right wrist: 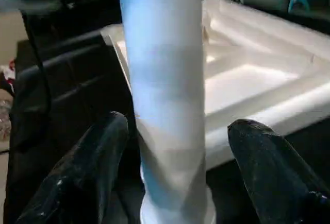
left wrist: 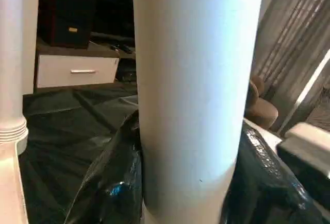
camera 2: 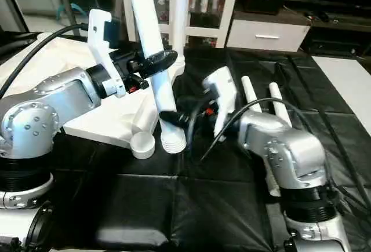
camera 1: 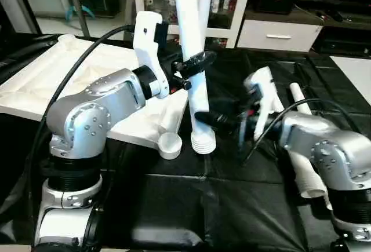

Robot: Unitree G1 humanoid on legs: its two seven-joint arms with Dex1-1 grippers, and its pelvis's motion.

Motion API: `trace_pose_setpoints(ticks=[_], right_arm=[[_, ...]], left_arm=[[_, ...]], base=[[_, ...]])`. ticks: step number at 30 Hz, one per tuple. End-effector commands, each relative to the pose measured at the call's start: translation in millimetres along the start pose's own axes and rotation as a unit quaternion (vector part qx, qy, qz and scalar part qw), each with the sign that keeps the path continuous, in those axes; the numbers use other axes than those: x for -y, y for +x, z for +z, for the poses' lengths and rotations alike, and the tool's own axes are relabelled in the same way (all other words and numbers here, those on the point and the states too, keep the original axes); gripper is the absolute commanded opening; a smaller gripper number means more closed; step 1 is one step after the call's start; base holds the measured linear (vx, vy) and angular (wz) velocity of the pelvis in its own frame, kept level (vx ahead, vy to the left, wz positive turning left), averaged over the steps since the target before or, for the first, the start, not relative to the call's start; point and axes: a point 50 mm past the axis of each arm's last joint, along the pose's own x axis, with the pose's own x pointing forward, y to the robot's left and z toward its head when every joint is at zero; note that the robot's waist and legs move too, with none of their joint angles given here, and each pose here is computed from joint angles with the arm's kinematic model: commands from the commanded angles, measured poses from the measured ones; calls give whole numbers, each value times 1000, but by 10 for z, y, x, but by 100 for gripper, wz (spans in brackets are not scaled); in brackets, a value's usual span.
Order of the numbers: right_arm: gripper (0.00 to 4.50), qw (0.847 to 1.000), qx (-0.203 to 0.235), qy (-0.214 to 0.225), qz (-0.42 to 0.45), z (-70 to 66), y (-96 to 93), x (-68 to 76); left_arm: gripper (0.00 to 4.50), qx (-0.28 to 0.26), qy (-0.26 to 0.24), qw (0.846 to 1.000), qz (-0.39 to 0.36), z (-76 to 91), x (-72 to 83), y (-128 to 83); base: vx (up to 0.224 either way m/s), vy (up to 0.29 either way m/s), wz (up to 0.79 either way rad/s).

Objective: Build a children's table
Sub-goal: Pick table leg

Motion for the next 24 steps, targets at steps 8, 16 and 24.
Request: trace_pose_setpoints(ticks=[8, 16, 24], right_arm=[[352, 998, -41, -12, -42, -15, 201, 32], [315, 997, -60, -14, -53, -32, 238, 60], [247, 996, -67, -18, -51, -40, 232, 53]], left_arm=[[179, 2, 36, 999, -32, 64, 105, 57], [179, -3, 44, 998, -49, 56, 135, 75], [179, -9, 49, 997, -63, 32, 151, 85]], base=[[0, 0, 0], [0, 0, 0], [0, 0, 0]])
